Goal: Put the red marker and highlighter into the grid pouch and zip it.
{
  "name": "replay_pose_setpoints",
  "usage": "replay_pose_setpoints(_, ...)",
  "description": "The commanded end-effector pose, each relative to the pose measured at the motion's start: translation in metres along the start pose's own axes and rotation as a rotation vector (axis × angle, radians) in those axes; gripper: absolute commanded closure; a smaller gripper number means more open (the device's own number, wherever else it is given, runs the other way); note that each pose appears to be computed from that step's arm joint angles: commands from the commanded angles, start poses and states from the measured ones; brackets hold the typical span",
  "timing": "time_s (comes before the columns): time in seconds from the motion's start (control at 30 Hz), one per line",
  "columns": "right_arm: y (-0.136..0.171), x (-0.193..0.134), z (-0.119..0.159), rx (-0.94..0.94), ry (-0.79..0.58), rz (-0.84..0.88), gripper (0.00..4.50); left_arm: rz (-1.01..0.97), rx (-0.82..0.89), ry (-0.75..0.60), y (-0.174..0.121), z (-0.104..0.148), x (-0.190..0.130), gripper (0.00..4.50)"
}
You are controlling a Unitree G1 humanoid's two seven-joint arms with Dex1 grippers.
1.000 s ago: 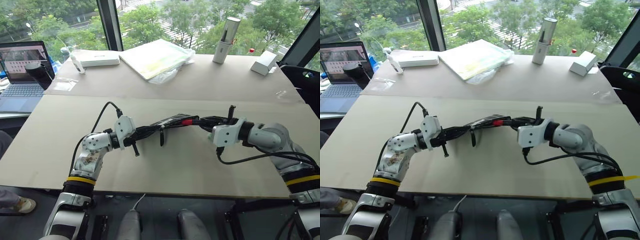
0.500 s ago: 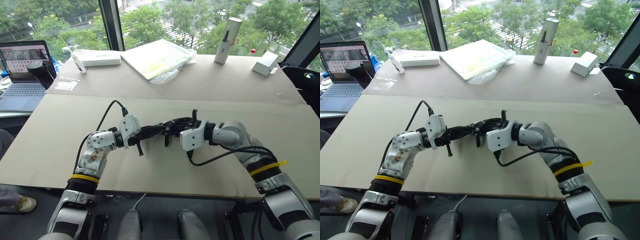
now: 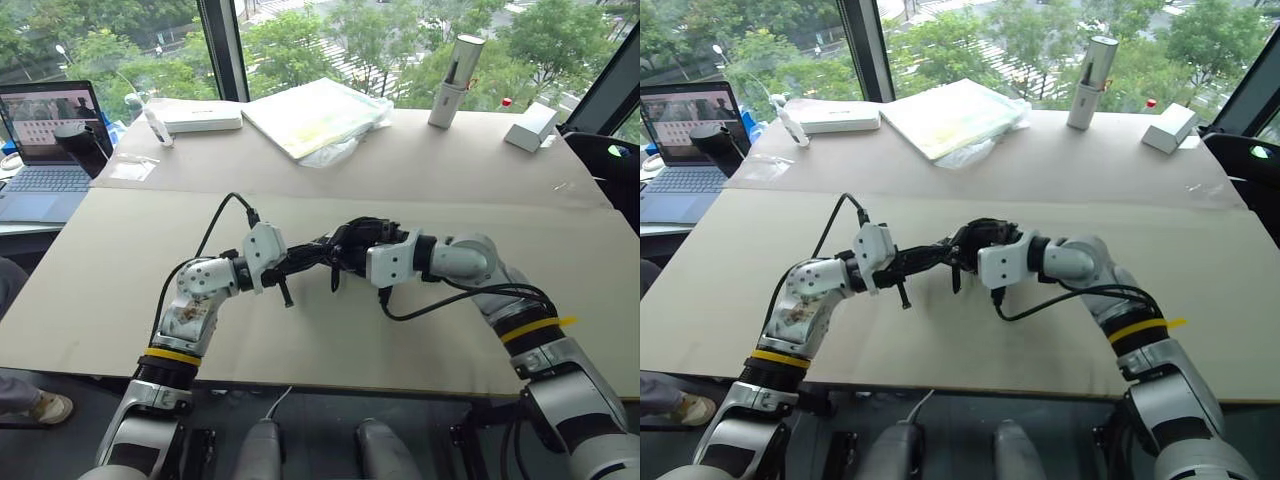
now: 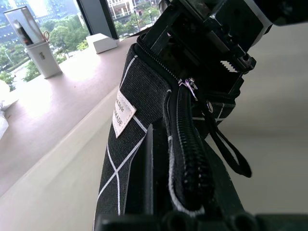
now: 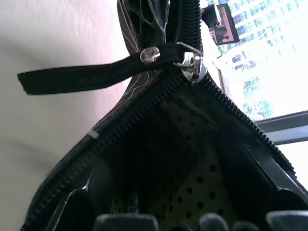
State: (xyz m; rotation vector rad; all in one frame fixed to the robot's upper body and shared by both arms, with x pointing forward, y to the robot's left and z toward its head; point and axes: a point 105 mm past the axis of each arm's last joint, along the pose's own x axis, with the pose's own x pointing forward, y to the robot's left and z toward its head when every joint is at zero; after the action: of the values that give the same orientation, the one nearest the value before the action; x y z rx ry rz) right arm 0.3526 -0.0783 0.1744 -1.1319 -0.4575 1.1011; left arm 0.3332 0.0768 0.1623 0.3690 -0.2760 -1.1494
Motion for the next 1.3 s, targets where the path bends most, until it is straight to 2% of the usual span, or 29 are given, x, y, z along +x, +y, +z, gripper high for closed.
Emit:
replay_pose_setpoints(0.03, -0.06, -0.058, 0.0, 0.383, -0.117, -0.26, 0.98, 0.007, 0.0, 0.019, 0.002, -0.001, -0.005, 4.5)
replay_pose_setpoints(0.1, -0.061, -0.073, 0.004, 0.583, -0.197, -0.249, 0.98, 0.007, -0.001, 0.022, 0.003, -0.002, -0.006, 4.5)
replay_pose_setpoints(0.17, -0.062, -0.082, 0.005, 0.646, -0.222, -0.256, 0.98, 0.008, -0.003, 0.023, 0.003, -0.003, -0.007, 4.5)
replay_pose_setpoints(0.23, -0.061, -0.081, 0.0, 0.576, -0.159, -0.285, 0.98, 0.008, -0.005, 0.024, 0.003, -0.003, -0.007, 4.5)
replay_pose_setpoints(0.4, -0.022, -0.049, 0.004, 0.354, -0.045, -0.107, 0.98, 0.001, -0.008, 0.02, 0.002, -0.003, -0.005, 4.5)
replay_pose_setpoints(0.53, -0.017, -0.039, 0.003, 0.341, -0.035, -0.102, 0.98, -0.001, -0.008, 0.016, 0.002, -0.003, -0.005, 4.5)
replay_pose_setpoints(0.6, -0.026, -0.047, -0.007, 0.375, -0.01, -0.166, 0.98, 0.002, -0.008, 0.016, 0.002, -0.003, -0.006, 4.5)
replay_pose_setpoints(0.8, -0.066, -0.087, -0.039, 0.514, 0.079, -0.502, 0.98, 0.026, -0.012, 0.028, 0.001, -0.005, -0.013, 4.5)
replay_pose_setpoints(0.87, -0.075, -0.104, -0.044, 0.624, 0.072, -0.621, 0.98, 0.033, -0.014, 0.029, 0.0, -0.006, -0.014, 4.5)
replay_pose_setpoints(0.9, -0.077, -0.115, -0.053, 0.673, 0.121, -0.693, 0.98, 0.036, -0.014, 0.03, 0.0, -0.006, -0.015, 4.5)
replay_pose_setpoints(0.97, -0.065, -0.135, -0.078, 0.806, 0.288, -0.798, 0.98, 0.042, -0.015, 0.033, 0.001, -0.007, -0.016, 4.5)
replay_pose_setpoints(1.03, -0.038, -0.156, -0.097, 0.987, 0.461, -0.924, 0.98, 0.049, -0.017, 0.037, 0.002, -0.009, -0.018, 4.5)
replay_pose_setpoints(1.17, 0.0, -0.157, -0.088, 1.224, 0.575, -1.037, 0.98, 0.056, -0.027, 0.035, 0.001, -0.012, -0.018, 4.5)
replay_pose_setpoints(1.3, 0.022, -0.137, -0.073, 1.318, 0.642, -1.022, 0.98, 0.048, -0.035, 0.027, -0.001, -0.015, -0.015, 4.5)
